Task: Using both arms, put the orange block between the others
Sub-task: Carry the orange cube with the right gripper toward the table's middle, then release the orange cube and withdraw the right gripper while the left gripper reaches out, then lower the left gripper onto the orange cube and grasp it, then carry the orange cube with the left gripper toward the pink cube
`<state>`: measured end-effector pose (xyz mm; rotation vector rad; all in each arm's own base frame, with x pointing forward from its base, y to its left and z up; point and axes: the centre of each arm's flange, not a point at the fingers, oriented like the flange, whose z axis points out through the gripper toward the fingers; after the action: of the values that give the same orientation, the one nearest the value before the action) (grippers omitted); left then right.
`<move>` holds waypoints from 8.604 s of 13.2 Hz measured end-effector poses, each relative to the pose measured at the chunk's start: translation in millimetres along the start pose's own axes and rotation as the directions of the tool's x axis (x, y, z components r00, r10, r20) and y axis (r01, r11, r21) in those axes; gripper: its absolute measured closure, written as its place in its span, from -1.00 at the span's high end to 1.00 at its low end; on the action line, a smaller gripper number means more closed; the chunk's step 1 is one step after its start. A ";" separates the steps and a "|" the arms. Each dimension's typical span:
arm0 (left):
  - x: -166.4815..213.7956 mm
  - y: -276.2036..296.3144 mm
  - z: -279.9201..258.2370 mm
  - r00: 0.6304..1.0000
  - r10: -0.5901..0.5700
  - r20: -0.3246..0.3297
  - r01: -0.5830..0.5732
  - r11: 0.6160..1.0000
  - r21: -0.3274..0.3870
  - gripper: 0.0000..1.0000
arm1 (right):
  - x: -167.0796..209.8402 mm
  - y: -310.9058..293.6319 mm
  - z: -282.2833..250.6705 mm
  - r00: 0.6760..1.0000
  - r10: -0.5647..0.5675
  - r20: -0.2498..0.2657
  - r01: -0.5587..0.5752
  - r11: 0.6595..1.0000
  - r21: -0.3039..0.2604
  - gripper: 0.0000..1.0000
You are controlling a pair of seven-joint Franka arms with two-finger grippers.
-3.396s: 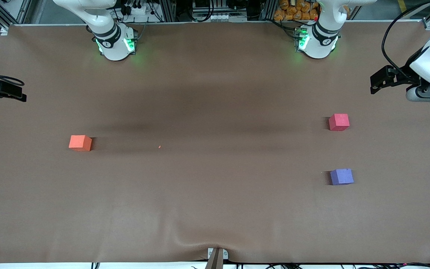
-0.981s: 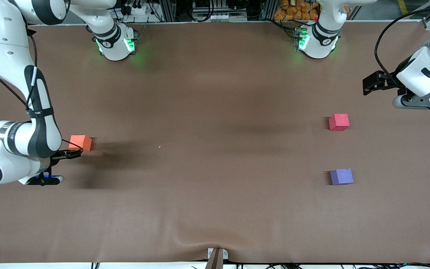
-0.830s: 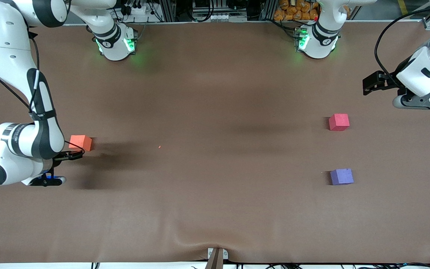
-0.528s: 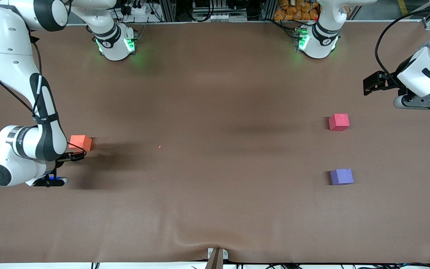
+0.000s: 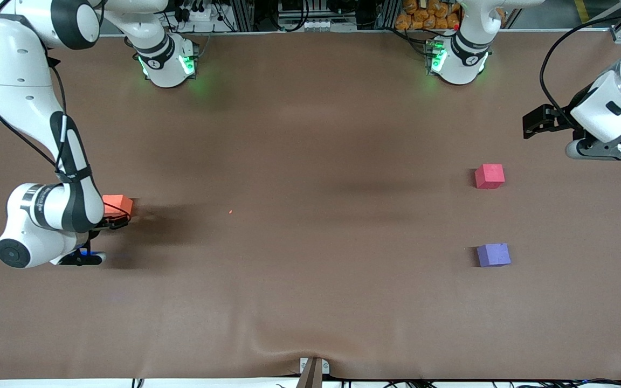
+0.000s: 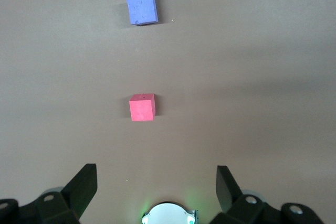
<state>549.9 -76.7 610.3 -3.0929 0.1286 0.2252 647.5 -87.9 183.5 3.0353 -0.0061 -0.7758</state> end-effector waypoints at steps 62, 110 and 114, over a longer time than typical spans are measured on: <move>30.7 22.2 26.3 0.998 -0.052 -0.019 0.051 0.998 -0.043 1.00 | -85.8 -426.8 -139.9 0.961 -0.020 -0.277 0.078 0.976 0.203 1.00; 93.9 448.2 391.7 0.521 -0.845 -0.117 0.766 0.524 -0.373 0.43 | -257.4 -86.6 -339.8 0.943 -0.149 -0.299 0.126 0.987 -0.096 1.00; 101.9 445.4 373.6 0.506 -0.855 -0.114 0.765 0.505 -0.400 0.07 | -256.5 -93.7 -338.6 0.942 -0.161 -0.295 0.137 0.985 -0.101 1.00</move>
<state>558.9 -512.0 211.9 -2.9838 -1.5004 -0.3044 585.1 9.8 602.7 3.0686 0.2527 -0.2972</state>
